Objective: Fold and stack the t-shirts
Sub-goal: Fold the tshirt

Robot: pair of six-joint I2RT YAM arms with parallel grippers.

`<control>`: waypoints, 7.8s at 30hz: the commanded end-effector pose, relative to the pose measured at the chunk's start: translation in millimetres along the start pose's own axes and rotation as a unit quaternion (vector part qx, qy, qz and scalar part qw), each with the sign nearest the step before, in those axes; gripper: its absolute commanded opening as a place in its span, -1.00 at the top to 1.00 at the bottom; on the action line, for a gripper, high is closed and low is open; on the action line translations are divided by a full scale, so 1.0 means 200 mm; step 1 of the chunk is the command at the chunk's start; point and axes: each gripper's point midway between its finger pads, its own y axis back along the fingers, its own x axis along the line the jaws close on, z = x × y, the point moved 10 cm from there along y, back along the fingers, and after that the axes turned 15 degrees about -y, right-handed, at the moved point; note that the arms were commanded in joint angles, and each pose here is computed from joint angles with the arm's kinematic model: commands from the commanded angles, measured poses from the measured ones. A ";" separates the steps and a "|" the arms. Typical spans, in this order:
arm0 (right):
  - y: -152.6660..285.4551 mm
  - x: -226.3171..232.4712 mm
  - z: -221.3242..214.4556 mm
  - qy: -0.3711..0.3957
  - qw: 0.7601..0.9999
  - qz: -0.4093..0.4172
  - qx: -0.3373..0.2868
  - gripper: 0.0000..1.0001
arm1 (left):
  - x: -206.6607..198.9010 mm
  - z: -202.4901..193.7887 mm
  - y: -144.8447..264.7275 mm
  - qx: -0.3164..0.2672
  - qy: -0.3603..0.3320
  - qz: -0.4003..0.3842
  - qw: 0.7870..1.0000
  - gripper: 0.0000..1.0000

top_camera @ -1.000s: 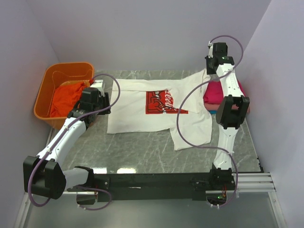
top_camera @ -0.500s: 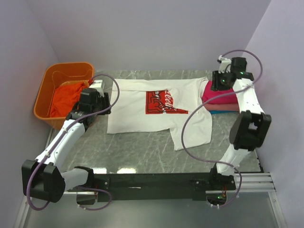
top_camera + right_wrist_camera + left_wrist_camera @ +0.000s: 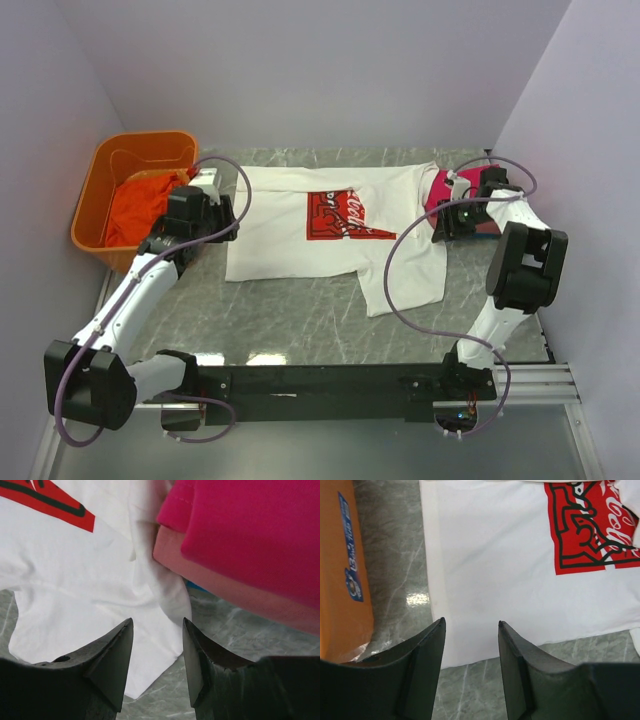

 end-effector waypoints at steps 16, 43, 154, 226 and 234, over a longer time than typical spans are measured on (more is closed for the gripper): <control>0.19 0.16 -0.12 0.083 0.991 0.077 -0.066 -0.06 | -0.30 -0.54 0.03 0.140 0.333 0.116 0.925 -0.11; 0.21 0.19 -0.23 0.113 0.985 0.113 -0.058 -0.07 | -0.19 -0.72 -0.28 0.107 0.390 0.321 0.857 0.95; -0.32 0.45 -0.41 0.219 0.962 0.076 0.143 0.28 | -0.18 -0.64 0.23 0.030 0.461 0.195 0.865 0.99; -0.47 0.63 -0.16 0.732 0.669 0.130 0.026 -0.16 | -0.19 -0.66 0.20 0.044 0.449 0.187 0.873 0.99; -0.49 0.66 -0.17 0.734 0.666 0.131 0.031 -0.10 | -0.19 -0.65 0.20 0.042 0.449 0.186 0.873 0.99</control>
